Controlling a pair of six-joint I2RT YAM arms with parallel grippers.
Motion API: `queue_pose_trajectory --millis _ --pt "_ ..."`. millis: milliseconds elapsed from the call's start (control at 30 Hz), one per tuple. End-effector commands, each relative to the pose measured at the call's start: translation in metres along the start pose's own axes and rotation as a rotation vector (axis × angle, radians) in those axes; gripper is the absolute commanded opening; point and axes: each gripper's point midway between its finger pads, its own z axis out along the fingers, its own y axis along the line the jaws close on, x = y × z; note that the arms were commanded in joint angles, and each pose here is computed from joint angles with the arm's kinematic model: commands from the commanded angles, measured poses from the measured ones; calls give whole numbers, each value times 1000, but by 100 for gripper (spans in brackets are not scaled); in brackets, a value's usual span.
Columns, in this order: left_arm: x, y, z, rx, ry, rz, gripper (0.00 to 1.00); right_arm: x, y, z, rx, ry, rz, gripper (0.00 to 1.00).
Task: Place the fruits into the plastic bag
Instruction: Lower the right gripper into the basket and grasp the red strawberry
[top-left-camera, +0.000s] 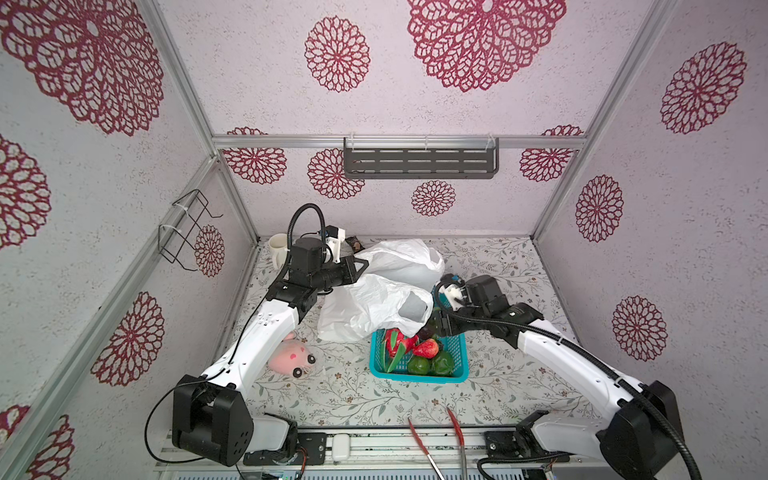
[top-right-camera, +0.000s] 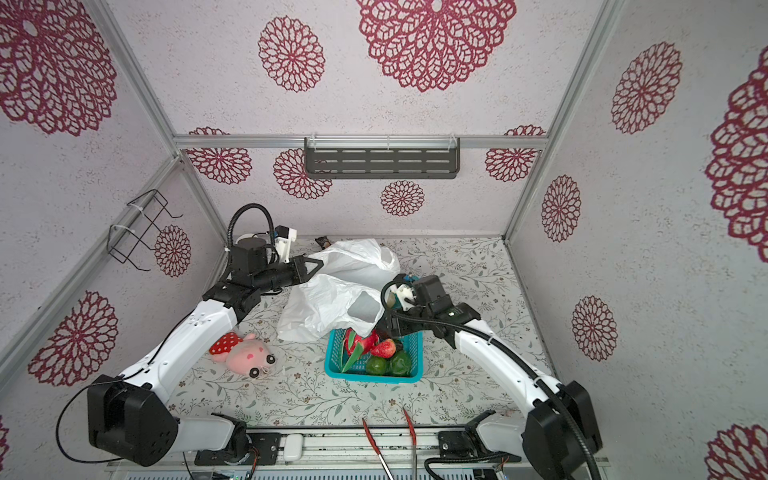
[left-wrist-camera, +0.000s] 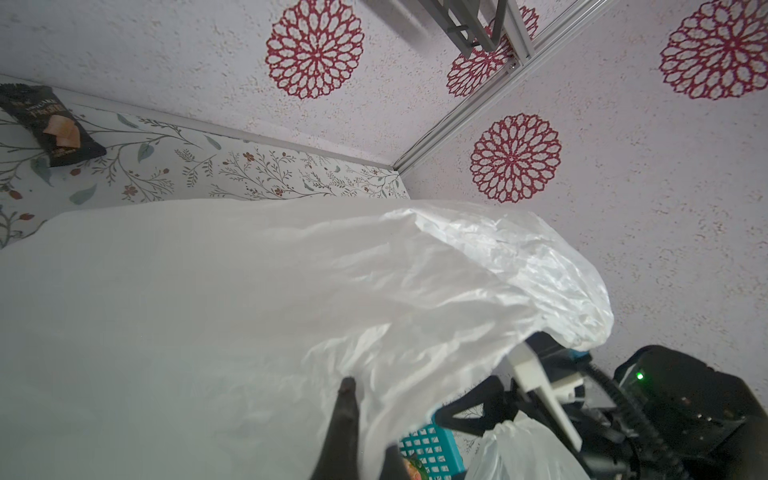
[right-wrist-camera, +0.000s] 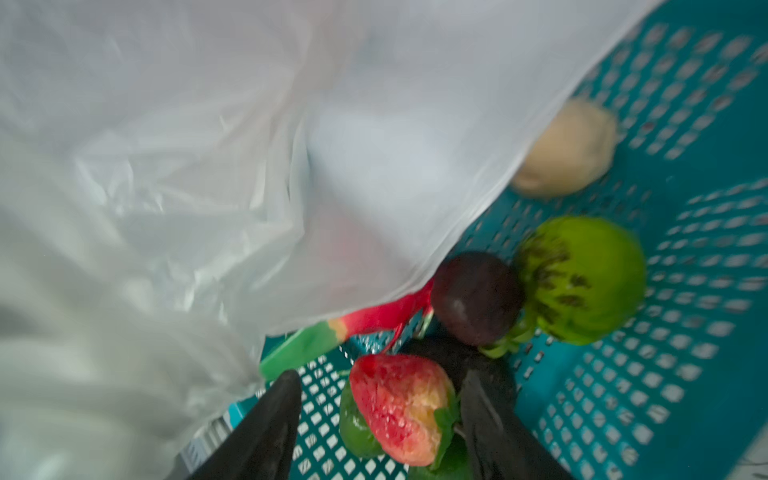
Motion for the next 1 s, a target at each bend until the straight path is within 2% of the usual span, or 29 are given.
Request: queue_pose_trajectory --millis 0,167,400,700,800,900,967 --pt "-15 -5 -2 1 -42 6 0 34 5 10 3 156 -72 68" --pt "-15 -4 -3 -3 -45 1 0 28 -7 19 80 145 -95 73" --pt "-14 -3 -6 -18 -40 10 0 47 -9 33 90 224 -125 74" --pt "-12 -1 -4 -22 -29 2 0 35 -13 48 125 197 -150 72" --pt "-12 -1 -3 -21 -30 2 0 33 -14 50 128 193 -155 60" --pt "-12 -2 -3 -16 -28 2 0 27 -12 42 137 161 -171 40" --pt "-13 -2 -3 -18 -30 3 0 20 -10 30 149 120 -187 33"
